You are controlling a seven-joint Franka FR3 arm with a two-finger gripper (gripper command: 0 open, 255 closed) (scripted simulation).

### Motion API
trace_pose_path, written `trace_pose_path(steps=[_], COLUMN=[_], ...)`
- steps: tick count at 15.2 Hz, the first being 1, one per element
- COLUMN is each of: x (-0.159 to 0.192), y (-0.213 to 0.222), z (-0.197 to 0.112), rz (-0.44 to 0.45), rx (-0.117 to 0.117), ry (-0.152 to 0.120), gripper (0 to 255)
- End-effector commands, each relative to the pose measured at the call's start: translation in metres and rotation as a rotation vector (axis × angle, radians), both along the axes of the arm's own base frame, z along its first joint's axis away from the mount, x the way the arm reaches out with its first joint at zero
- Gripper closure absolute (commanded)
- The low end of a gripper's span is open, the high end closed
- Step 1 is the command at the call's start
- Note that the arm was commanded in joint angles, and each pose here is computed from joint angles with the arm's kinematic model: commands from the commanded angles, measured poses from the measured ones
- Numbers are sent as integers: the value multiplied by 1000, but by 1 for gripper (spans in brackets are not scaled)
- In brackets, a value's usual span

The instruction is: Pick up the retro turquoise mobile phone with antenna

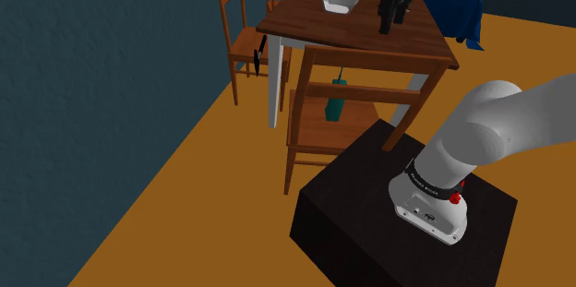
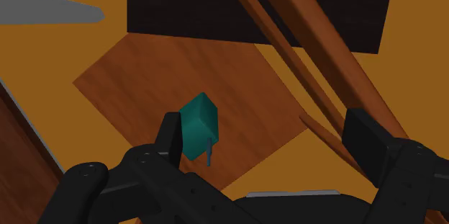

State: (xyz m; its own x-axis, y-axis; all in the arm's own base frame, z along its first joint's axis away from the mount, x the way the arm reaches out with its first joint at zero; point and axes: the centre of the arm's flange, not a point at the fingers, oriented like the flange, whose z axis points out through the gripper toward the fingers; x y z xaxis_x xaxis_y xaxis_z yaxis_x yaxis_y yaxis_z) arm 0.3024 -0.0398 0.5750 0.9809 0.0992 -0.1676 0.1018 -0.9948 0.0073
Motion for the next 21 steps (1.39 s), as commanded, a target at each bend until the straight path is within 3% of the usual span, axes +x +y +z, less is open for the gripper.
trace_pose_path(steps=[1, 21], x=[0, 111], y=[0, -60], z=[0, -219], rz=[0, -369], rx=[0, -35], ry=[0, -131], gripper=[0, 0])
